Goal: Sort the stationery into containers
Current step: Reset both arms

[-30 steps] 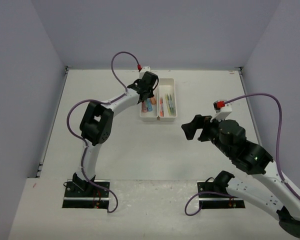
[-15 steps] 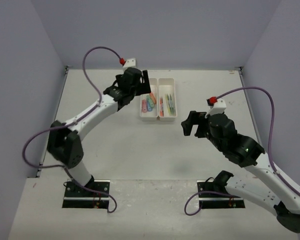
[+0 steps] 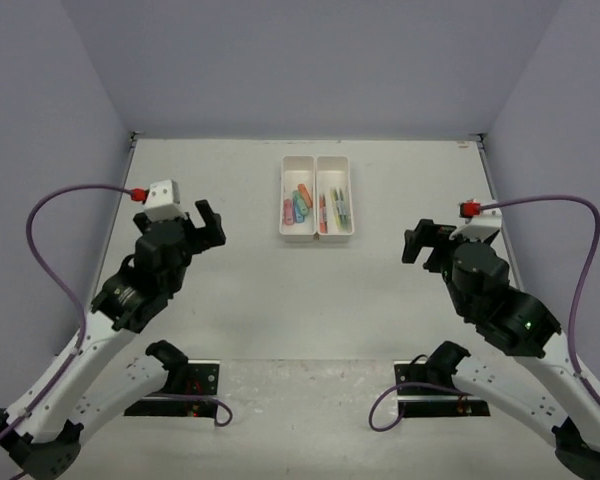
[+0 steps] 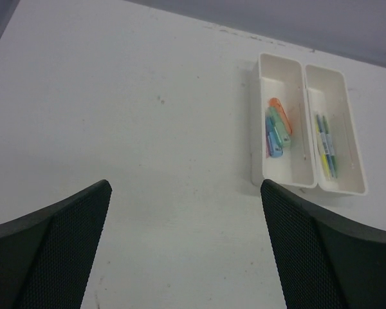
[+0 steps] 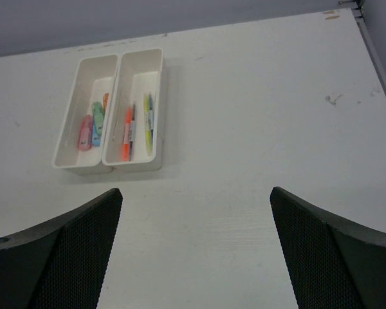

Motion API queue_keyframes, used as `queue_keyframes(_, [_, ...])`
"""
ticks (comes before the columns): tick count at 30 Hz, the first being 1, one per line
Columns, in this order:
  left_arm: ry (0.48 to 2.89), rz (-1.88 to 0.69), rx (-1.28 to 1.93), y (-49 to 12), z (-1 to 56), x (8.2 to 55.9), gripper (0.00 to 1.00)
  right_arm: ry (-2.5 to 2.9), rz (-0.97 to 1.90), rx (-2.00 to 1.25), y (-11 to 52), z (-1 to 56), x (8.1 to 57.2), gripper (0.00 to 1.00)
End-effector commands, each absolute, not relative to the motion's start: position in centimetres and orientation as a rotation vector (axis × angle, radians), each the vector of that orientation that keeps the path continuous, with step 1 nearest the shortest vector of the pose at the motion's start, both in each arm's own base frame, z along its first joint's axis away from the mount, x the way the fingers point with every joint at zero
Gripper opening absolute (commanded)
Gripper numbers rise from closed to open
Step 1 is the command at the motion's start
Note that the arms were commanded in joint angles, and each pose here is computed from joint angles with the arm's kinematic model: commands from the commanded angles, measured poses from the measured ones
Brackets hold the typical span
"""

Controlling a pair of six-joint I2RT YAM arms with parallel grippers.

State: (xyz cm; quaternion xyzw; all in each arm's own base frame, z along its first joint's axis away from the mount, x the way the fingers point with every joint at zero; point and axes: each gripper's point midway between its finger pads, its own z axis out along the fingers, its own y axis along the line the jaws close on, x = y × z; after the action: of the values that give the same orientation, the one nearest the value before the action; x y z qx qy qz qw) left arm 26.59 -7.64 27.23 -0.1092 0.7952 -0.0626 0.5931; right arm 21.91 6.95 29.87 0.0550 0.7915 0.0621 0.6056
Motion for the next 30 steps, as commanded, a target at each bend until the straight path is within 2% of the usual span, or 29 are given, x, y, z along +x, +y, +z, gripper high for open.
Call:
queue_keyframes(1, [1.768,-0.046,-0.269,-3.1,29.1,22.9,1.0,1.759,0.101,0.192,4.1,31.9,20.9,0.99])
queue_keyframes(5, [1.753,0.085,-0.328,0.1,28.2,21.1,1.0,1.792,0.082,0.259,2.3,30.0,19.3,0.99])
queue_keyframes(10, [1.689,0.06,-0.436,1.1,28.3,20.5,1.0,1.82,0.06,0.331,1.5,27.1,18.8,0.99])
queue_keyframes(30, [1.75,0.066,-0.356,-0.4,25.5,22.2,1.0,1.838,0.097,0.396,1.7,25.0,18.6,0.99])
